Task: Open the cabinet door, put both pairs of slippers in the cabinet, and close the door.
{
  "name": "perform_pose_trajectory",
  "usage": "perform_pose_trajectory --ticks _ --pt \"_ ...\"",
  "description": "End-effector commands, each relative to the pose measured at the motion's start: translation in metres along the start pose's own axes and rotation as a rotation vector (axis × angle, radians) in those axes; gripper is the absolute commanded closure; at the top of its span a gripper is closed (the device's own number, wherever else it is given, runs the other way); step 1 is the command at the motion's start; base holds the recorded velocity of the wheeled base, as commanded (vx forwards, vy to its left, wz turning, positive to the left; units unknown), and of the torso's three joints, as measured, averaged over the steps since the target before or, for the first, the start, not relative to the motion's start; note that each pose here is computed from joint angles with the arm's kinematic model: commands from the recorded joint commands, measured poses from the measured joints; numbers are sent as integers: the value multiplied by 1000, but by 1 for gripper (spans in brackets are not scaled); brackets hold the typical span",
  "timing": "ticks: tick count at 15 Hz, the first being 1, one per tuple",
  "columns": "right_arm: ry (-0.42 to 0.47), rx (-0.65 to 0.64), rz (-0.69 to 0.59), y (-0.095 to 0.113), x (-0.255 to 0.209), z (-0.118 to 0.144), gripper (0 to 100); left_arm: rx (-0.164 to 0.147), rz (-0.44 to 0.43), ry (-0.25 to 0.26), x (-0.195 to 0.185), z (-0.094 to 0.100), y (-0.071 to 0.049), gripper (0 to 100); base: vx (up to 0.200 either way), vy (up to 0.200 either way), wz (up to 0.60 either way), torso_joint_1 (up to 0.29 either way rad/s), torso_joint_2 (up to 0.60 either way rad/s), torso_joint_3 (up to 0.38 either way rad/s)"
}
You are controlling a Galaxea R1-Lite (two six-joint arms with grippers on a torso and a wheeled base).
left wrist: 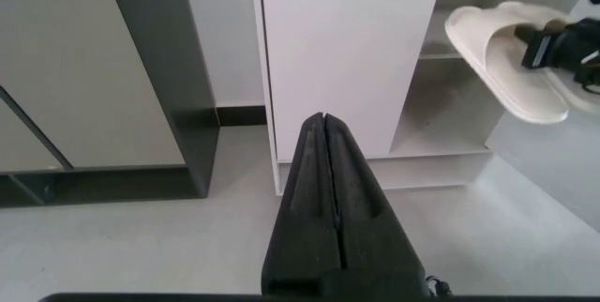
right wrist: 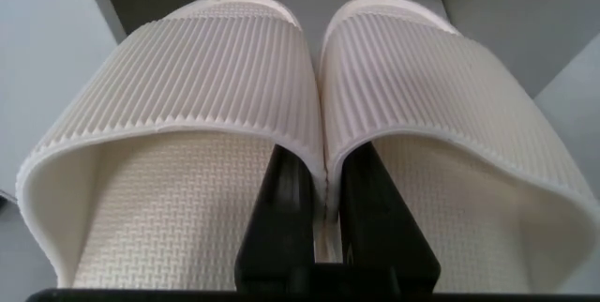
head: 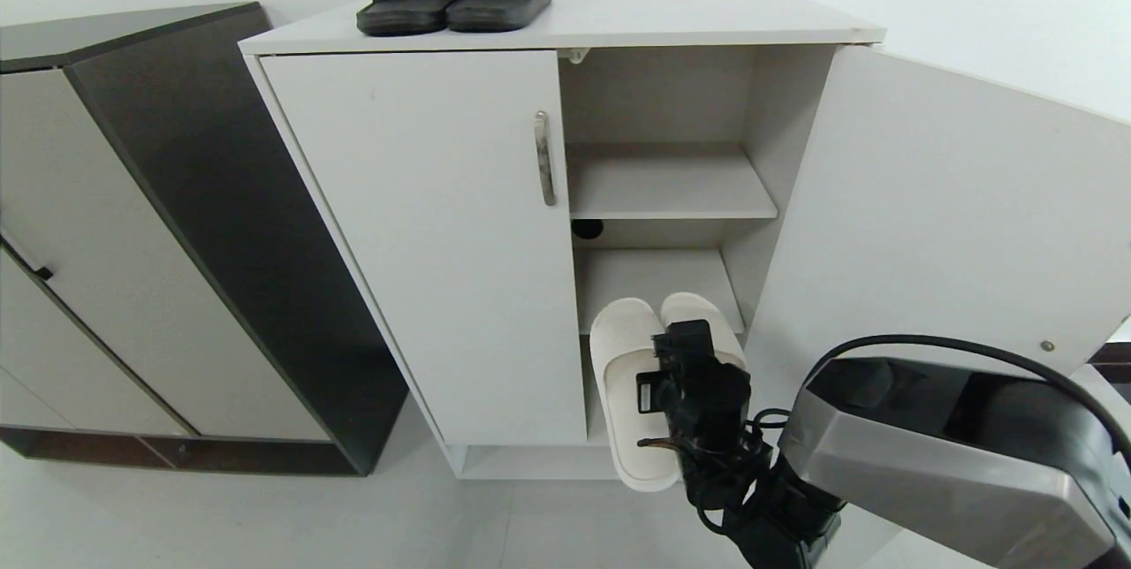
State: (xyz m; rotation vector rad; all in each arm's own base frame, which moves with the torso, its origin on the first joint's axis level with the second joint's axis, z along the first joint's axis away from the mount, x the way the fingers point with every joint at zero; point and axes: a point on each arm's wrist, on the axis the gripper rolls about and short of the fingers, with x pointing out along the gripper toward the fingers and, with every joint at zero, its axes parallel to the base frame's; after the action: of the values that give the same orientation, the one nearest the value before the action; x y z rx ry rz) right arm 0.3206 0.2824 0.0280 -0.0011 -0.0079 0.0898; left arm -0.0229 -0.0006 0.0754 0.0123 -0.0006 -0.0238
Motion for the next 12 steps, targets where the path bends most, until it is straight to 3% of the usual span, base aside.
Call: perform_pose_trajectory --ticks 1,6,12 --pt "33 -31 -8 -1 4 -20 100 0 1 0 0 0 0 100 0 0 0 0 0 0" --pt "47 -34 -42 -7 19 -33 100 1 1 0 0 0 0 100 0 0 0 0 0 0" --pt "46 -13 -59 -11 26 -30 100 3 1 2 0 0 0 100 200 0 0 -2 2 2"
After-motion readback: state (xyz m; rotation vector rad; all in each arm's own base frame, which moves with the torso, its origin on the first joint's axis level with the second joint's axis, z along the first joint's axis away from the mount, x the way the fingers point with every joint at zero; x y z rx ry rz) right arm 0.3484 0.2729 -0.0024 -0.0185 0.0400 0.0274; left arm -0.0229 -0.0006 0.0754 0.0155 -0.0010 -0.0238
